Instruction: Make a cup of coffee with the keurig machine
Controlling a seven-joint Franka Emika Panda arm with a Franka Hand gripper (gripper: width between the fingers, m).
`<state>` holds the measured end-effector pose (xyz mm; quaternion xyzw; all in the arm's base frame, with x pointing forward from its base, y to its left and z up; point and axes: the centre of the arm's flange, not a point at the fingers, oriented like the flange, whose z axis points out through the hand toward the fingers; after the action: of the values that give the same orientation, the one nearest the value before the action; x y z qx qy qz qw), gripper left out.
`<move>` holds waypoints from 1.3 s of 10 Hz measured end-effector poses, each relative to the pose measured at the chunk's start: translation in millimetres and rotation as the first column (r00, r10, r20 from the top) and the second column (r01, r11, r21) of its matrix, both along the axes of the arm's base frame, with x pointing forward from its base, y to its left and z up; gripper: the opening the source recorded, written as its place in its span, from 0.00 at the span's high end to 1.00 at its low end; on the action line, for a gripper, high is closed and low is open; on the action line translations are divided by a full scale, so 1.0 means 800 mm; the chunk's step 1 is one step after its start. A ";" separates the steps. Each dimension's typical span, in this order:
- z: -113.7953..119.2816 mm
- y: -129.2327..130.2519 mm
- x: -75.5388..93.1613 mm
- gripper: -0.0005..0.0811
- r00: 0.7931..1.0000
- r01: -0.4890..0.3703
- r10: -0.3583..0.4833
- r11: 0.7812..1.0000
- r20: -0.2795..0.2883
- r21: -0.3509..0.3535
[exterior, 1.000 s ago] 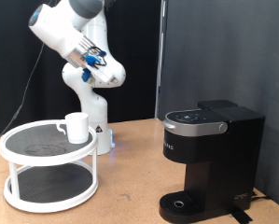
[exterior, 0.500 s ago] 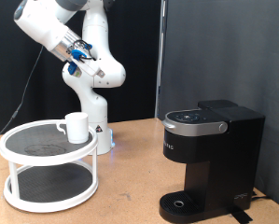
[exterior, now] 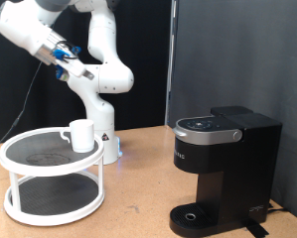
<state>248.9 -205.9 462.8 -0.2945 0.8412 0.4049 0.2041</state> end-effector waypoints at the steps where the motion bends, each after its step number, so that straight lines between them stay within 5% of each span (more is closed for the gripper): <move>1: -0.001 -0.017 -0.009 0.99 0.999 0.033 -0.033 0.999 0.000 0.009; 5: -0.008 -0.085 -0.038 0.99 0.987 0.159 -0.158 0.987 -0.018 0.016; 8: -0.014 -0.124 -0.043 0.99 0.989 0.146 -0.145 0.989 -0.039 0.018; 13: -0.036 -0.108 -0.027 0.99 0.989 0.136 -0.138 0.990 -0.049 -0.036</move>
<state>227.2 -292.5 434.0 -0.2288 0.8709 0.3836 0.2048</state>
